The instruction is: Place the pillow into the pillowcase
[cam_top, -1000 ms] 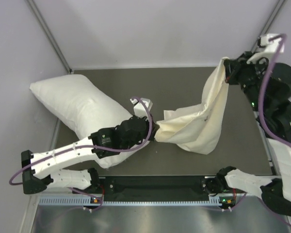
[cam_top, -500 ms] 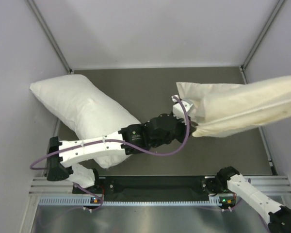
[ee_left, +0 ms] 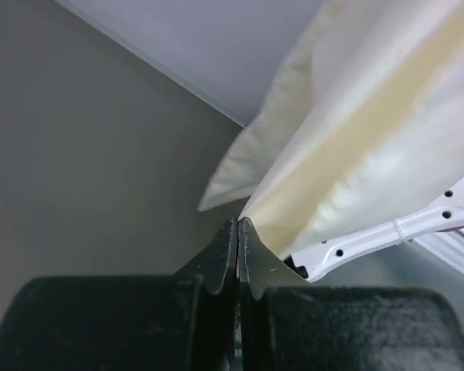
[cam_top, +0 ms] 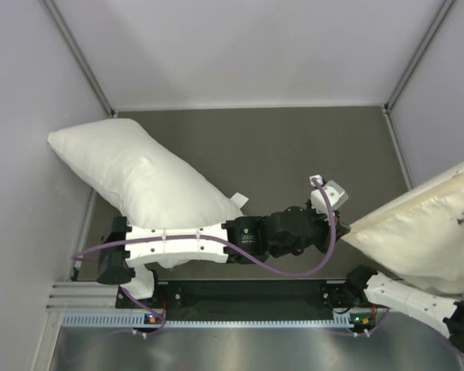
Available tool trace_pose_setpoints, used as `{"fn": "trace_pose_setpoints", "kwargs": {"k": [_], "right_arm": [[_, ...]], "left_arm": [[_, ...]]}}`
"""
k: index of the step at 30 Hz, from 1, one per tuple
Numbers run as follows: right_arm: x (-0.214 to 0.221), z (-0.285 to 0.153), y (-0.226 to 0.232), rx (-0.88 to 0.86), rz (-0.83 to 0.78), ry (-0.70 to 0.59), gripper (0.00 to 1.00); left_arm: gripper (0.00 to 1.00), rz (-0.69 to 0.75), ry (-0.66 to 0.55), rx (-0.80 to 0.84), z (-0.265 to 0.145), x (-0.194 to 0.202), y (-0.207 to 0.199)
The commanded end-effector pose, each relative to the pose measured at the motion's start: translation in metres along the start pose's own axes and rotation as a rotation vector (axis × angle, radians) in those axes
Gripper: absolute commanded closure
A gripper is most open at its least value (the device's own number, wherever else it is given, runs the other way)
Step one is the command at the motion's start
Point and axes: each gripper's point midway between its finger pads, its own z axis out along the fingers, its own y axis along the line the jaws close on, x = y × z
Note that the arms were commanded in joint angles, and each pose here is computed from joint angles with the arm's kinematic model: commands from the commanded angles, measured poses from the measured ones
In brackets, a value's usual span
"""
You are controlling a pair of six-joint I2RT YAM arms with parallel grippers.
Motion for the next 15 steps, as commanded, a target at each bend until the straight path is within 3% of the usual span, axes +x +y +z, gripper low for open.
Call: {"fn": "trace_pose_setpoints", "kwargs": {"k": [1, 3, 9, 11, 15], "right_arm": [[0.094, 0.04, 0.024, 0.017, -0.149, 0.238, 1.0], [0.149, 0.048, 0.047, -0.021, -0.237, 0.352, 1.0], [0.255, 0.055, 0.076, -0.029, -0.382, 0.498, 1.0], [0.282, 0.063, 0.074, -0.061, -0.333, 0.528, 1.0], [0.387, 0.072, 0.045, -0.094, -0.222, 0.74, 1.0]], "left_arm": [[1.0, -0.162, -0.105, -0.094, -0.031, -0.018, 0.023], [1.0, -0.213, -0.134, -0.219, -0.047, -0.011, 0.052], [1.0, -0.269, -0.058, -0.477, -0.109, 0.062, 0.129], [1.0, -0.297, -0.066, -0.512, -0.123, 0.07, 0.14], [1.0, -0.286, -0.033, -0.605, -0.143, 0.103, 0.168]]}}
